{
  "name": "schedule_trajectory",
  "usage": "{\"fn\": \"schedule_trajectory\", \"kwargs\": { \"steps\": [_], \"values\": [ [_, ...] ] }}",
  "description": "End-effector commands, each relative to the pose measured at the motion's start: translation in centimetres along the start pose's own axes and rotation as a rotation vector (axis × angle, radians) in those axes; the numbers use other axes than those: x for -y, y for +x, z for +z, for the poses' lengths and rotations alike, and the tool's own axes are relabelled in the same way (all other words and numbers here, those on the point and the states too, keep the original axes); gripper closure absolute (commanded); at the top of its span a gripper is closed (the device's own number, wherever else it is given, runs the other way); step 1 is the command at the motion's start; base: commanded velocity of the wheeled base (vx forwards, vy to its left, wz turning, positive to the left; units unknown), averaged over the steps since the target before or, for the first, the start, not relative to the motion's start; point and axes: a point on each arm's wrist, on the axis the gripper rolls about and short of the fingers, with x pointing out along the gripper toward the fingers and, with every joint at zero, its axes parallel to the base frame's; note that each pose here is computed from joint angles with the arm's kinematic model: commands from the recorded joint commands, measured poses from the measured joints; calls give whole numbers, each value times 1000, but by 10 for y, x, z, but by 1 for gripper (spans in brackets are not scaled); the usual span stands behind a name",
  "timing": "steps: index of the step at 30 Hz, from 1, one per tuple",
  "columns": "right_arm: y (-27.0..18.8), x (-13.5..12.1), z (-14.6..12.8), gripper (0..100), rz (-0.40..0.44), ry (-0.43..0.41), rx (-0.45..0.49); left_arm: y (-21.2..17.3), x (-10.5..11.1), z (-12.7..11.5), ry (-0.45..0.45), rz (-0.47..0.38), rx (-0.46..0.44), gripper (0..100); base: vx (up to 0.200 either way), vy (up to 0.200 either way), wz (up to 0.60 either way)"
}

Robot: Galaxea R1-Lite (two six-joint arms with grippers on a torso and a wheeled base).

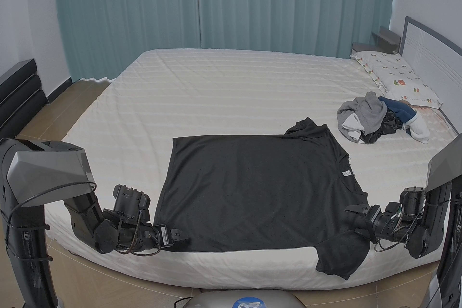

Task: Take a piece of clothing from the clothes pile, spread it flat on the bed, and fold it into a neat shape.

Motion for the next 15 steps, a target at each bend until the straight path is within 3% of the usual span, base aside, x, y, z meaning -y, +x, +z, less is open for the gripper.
{"fn": "schedule_trajectory", "kwargs": {
  "steps": [1, 7, 8, 15],
  "values": [
    [0, 0, 1, 0, 6, -4, 5, 3, 0, -2, 1, 2, -5, 0, 0, 0, 0],
    [0, 0, 1, 0, 6, -4, 5, 4, 0, 0, -8, -11, 22, 0, 0, 0, 0],
    [0, -1, 1, 0, 7, -4, 6, 4, 0, 0, -10, -11, 22, 100, 0, 0, 0],
    [0, -1, 1, 0, 7, -4, 6, 0, -2, -4, -58, 12, 24, 100, 0, 0, 0]
  ]
}}
